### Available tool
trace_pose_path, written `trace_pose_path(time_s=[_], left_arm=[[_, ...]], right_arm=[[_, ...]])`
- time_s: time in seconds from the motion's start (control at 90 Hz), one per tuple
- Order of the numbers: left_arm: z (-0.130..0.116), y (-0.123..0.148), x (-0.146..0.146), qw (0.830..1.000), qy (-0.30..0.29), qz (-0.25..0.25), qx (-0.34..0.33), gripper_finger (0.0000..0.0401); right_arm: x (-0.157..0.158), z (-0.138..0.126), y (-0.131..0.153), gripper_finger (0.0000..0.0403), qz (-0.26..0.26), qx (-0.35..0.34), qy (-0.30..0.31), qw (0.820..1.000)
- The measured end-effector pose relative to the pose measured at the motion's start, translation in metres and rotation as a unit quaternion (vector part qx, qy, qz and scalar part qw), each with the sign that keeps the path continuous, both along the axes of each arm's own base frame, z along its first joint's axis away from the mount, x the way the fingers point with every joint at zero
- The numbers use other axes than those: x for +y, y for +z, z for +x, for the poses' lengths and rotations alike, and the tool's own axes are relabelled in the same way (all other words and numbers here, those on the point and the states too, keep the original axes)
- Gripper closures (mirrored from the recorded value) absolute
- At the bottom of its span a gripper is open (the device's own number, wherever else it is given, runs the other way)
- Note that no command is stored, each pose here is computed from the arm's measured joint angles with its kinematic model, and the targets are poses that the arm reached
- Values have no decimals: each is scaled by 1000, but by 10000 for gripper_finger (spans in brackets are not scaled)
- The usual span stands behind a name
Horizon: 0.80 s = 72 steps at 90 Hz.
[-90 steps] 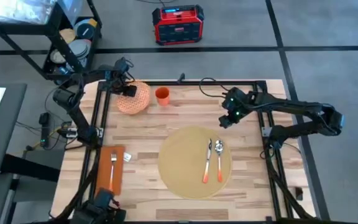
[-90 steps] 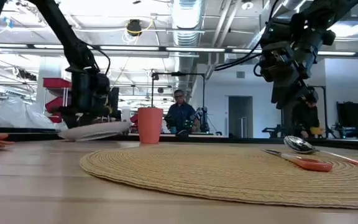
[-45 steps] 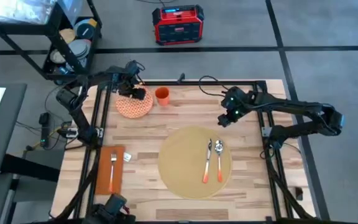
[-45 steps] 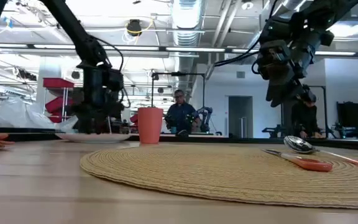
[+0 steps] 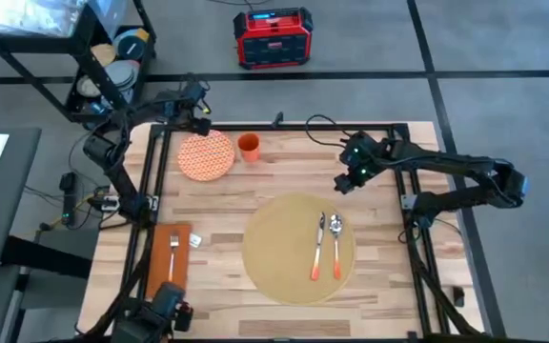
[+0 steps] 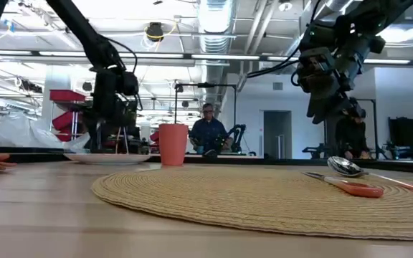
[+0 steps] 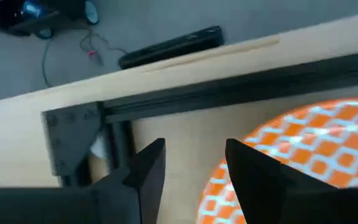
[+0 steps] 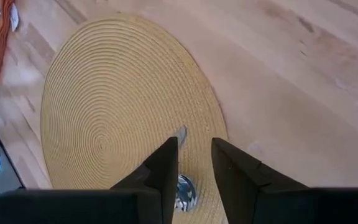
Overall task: Set table place
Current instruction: Put the orange plate on the brown placemat to the left of the table knife
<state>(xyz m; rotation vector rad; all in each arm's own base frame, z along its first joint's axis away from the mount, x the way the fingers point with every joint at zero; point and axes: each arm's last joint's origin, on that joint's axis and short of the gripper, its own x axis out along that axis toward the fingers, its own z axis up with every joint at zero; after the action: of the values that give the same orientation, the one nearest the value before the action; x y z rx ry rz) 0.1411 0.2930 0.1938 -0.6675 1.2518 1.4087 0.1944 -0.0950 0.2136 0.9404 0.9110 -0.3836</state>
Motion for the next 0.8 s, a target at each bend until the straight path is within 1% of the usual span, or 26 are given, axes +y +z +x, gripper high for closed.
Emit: trace_pose_path(time_s=[0.067, 0.189, 0.244, 0.322, 0.367, 0.433, 0.589, 0.711, 0.8], left_arm=[[3, -8, 0, 1000, 0, -3, 31, 251], [3, -31, -2, 996, 14, -55, 73, 260], [3, -38, -1, 993, 17, -61, 98, 264], [4, -46, -2, 991, 21, -75, 106, 267], [4, -48, -2, 991, 21, -87, 95, 267], [7, -49, -4, 993, 19, -104, 58, 268], [17, -47, -7, 992, 10, -126, 12, 268], [28, -45, -9, 991, 3, -133, -17, 268], [35, -43, -11, 987, 0, -147, -60, 268]], right_arm=[[0, 0, 0, 316, 6, -1, -3, 1000], [2, 1, 0, 316, 16, -3, 2, 1000], [3, 1, 0, 316, 21, -3, 0, 1000], [4, 1, 0, 316, 28, -4, 3, 1000], [4, 1, 0, 316, 29, -5, 4, 1000], [4, 1, 0, 316, 30, -5, 5, 1000], [4, 2, 1, 316, 28, -9, 5, 1000], [3, 2, 1, 316, 25, -11, 5, 1000], [3, 2, 1, 316, 24, -10, 6, 1000]])
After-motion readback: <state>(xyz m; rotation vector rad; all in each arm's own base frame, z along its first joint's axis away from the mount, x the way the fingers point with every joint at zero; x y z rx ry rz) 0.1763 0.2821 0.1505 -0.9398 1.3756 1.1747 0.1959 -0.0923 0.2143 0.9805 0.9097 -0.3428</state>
